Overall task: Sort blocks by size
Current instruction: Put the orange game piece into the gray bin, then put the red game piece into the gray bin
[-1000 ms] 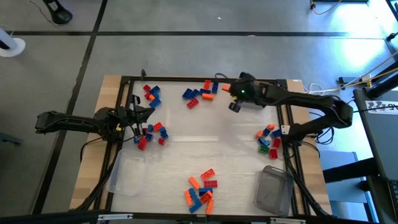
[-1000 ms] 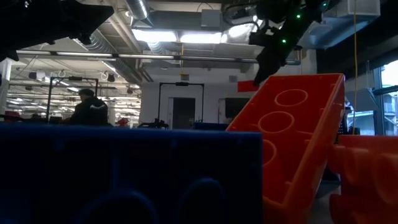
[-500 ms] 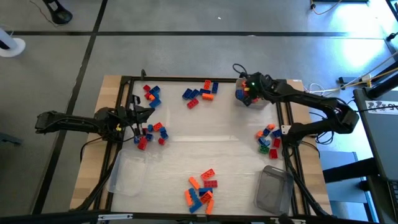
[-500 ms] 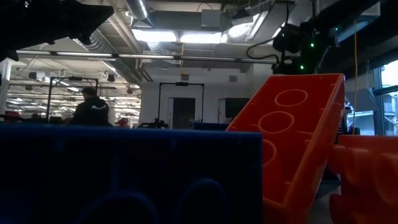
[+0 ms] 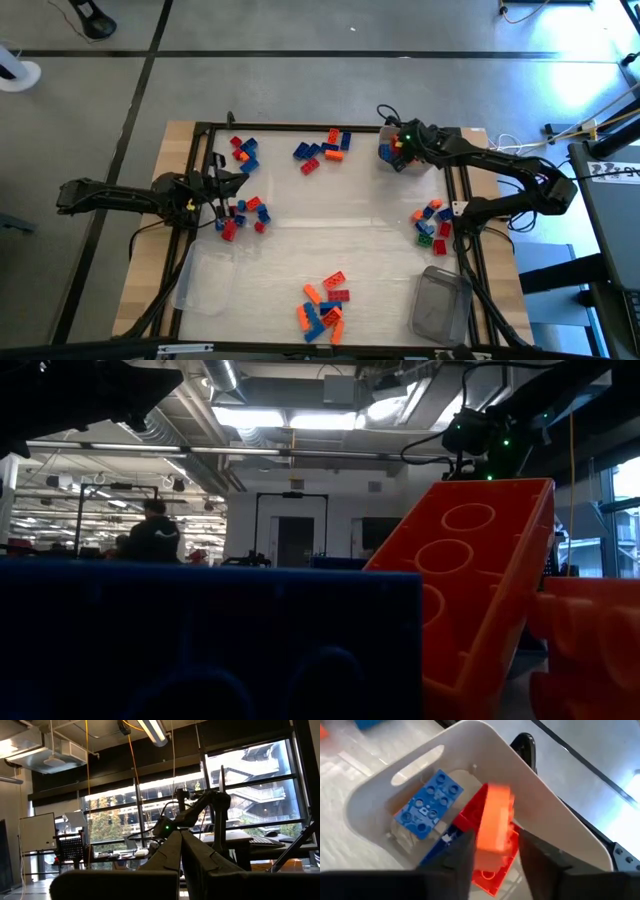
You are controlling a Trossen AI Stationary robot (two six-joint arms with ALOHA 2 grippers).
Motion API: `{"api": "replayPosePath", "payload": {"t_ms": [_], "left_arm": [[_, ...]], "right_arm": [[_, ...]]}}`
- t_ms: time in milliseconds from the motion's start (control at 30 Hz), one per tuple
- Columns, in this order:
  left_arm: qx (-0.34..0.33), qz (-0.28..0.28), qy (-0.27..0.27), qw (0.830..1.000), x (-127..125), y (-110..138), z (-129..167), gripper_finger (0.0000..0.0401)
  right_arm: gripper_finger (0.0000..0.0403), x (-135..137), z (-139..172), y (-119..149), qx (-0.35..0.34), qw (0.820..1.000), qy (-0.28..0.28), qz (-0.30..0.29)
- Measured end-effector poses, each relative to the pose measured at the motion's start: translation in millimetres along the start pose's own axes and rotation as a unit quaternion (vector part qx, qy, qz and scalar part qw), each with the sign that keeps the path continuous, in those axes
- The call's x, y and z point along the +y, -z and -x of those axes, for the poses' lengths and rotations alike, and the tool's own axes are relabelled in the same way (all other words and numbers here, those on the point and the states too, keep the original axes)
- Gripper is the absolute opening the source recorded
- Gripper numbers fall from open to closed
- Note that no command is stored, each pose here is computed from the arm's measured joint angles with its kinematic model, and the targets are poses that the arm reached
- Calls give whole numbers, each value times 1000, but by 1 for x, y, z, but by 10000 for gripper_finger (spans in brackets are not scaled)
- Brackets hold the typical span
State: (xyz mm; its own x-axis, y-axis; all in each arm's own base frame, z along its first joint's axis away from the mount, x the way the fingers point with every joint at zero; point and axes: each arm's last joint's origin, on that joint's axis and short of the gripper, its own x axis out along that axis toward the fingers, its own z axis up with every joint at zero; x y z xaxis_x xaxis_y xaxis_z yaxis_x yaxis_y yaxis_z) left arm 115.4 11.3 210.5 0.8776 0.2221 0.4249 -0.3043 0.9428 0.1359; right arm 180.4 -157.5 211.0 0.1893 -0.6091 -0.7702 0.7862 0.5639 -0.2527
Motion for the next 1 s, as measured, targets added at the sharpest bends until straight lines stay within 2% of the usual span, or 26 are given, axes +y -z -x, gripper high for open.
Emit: {"api": "replayPosePath", "payload": {"t_ms": [200,333,467,600,767,1000], "left_arm": [[0,-1,0,1000,0,0,0,0],[5,-2,1,1000,0,-2,-3,0],[45,-9,0,999,-1,-5,-16,0],[100,-16,-23,995,0,-4,-35,0],[158,-15,-43,986,3,5,-60,0],[262,-19,-57,963,8,21,-96,0]], "right_arm": [[233,-4,14,-5,30,999,4,20],[256,1,44,-11,-35,999,-38,13],[264,13,77,-10,-111,989,-101,18],[264,27,99,-2,-165,974,-150,35],[264,47,104,11,-210,957,-195,55],[264,69,97,28,-268,931,-236,75]]}}
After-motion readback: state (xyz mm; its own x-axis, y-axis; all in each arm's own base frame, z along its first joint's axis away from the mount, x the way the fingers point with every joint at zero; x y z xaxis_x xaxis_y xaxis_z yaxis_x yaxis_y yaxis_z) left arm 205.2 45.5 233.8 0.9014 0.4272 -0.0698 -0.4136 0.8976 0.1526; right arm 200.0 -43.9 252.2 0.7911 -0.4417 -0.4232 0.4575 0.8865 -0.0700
